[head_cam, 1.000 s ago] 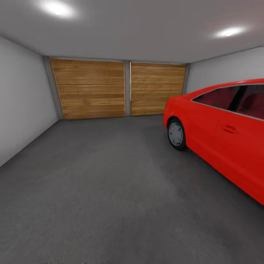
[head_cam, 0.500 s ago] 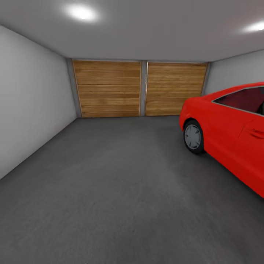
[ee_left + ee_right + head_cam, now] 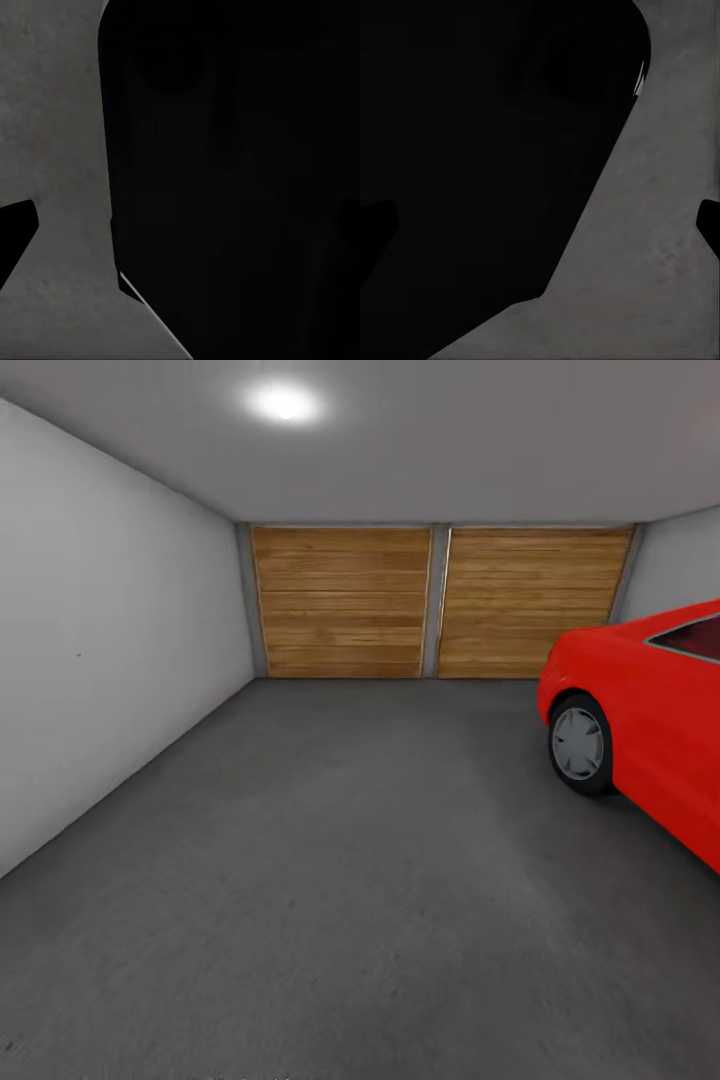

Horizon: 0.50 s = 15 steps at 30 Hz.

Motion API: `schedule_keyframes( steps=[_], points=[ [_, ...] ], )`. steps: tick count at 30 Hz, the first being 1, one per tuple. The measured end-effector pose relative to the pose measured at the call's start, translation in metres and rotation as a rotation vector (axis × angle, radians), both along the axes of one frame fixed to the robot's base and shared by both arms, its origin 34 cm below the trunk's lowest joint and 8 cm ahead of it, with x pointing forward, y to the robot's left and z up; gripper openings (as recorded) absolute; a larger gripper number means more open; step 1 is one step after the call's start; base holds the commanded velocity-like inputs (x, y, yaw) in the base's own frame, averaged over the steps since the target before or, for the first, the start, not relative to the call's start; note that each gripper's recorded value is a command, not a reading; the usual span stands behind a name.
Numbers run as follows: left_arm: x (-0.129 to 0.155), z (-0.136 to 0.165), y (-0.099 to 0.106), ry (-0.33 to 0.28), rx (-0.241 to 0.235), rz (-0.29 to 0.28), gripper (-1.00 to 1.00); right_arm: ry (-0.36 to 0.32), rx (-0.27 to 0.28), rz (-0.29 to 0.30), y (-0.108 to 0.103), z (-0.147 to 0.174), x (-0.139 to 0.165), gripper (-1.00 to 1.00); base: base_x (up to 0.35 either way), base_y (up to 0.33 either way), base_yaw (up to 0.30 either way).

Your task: Move the two storage containers from the living room to the garage. In the garage, place one container on the floor and stack the other container on top of it (either order is fine).

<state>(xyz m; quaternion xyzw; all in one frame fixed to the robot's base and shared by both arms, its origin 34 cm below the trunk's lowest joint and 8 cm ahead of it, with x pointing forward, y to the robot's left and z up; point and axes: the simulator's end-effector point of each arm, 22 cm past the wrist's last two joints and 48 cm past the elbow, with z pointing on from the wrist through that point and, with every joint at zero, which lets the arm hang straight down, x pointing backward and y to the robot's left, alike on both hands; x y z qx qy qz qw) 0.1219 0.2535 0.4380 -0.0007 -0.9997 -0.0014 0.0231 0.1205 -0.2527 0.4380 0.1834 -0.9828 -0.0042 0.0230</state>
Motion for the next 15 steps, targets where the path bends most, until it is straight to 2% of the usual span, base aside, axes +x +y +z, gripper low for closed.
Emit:
schedule_keyframes(
  steps=[15],
  points=[
    [0.0, 0.0, 0.0, 0.0, 0.0, 0.0, 1.0, 0.0, 0.0, 0.0, 0.0, 0.0, 0.0, 1.0, 0.0, 0.0, 0.277]
  ],
)
